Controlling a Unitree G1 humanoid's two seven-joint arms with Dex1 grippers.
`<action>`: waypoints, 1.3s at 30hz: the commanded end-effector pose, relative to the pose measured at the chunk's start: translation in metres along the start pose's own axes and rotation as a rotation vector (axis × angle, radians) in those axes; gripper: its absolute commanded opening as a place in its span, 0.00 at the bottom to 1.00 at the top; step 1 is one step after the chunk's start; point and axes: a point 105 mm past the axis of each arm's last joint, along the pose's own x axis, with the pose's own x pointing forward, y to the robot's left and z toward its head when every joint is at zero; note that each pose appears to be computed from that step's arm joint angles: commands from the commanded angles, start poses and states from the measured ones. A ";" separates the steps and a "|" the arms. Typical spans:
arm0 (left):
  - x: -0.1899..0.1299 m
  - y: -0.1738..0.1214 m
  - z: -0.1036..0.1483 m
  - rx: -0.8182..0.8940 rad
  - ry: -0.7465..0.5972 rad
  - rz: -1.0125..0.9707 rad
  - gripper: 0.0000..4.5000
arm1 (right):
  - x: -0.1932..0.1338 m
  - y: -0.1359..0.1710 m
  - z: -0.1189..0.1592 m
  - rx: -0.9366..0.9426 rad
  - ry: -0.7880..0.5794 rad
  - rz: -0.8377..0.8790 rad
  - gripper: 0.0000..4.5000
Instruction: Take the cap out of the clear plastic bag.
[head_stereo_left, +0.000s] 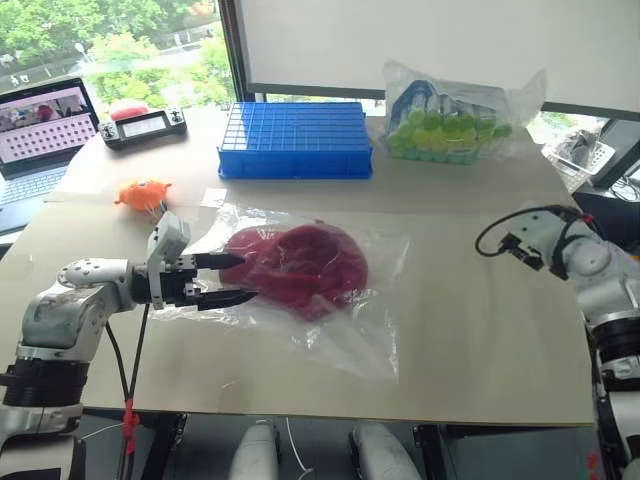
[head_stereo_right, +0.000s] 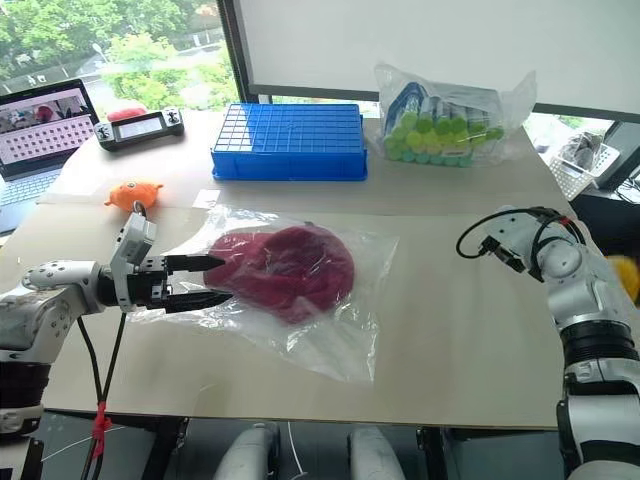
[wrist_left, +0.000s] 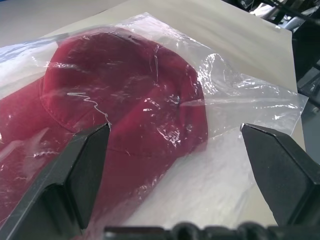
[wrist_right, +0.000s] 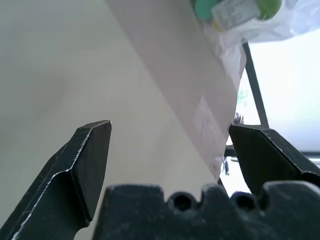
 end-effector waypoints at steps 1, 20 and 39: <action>-0.002 0.001 0.009 0.038 -0.016 0.004 1.00 | -0.009 -0.013 0.035 0.110 -0.123 -0.054 0.98; -0.049 0.043 0.040 -0.103 -0.345 0.314 1.00 | -0.179 0.064 0.199 0.800 -0.868 0.955 0.98; -0.063 0.037 0.012 -0.146 -0.226 0.379 1.00 | -0.180 0.137 0.208 0.720 -0.754 1.024 0.98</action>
